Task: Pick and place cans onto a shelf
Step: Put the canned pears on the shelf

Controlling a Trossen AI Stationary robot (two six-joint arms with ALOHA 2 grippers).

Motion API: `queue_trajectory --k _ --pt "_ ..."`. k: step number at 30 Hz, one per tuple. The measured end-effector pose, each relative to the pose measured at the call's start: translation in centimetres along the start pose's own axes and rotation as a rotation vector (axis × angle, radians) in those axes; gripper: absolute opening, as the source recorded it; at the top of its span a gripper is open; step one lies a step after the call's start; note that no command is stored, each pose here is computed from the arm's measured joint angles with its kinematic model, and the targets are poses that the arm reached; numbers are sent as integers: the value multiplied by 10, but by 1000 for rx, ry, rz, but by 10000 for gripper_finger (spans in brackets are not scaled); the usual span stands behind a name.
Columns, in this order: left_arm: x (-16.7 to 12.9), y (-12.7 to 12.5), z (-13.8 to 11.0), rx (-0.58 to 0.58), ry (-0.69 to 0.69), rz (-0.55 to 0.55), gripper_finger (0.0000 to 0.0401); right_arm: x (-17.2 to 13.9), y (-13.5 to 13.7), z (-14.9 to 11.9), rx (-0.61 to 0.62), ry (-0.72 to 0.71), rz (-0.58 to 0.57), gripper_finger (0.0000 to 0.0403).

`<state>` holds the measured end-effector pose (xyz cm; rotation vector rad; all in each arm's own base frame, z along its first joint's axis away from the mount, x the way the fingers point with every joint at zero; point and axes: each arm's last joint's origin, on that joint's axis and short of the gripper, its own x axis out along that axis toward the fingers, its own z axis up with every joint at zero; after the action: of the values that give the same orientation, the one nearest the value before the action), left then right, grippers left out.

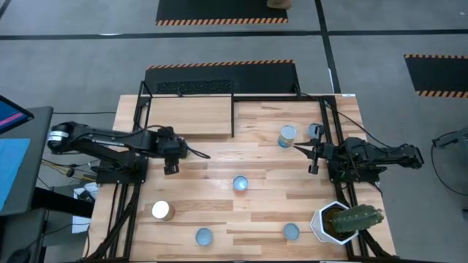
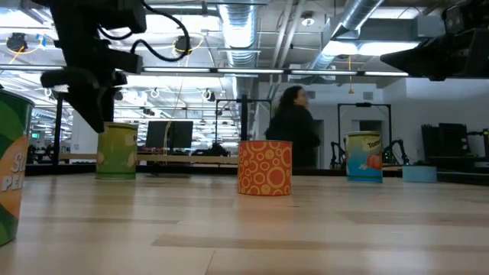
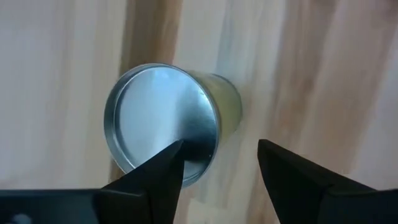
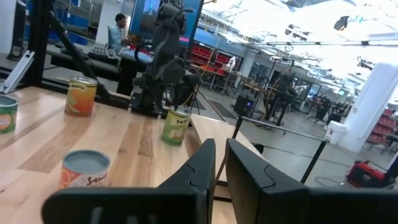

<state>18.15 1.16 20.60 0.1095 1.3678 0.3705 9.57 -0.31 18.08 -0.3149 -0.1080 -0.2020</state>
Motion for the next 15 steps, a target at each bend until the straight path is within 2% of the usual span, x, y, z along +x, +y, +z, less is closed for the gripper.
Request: queue_trajectory --k 4,6,8,13,15 --pt "9 -2 6 11 56 68 192 0 0 -1 10 7 3 60" --pt "11 -3 9 26 66 88 175 0 0 -1 10 7 3 60" --pt "11 -3 11 49 60 93 145 0 0 -1 10 7 3 60" --pt "2 -1 21 42 -1 85 23 0 0 -1 10 7 3 60" --pt "-4 0 25 31 -20 64 11 0 0 -1 10 7 3 60"
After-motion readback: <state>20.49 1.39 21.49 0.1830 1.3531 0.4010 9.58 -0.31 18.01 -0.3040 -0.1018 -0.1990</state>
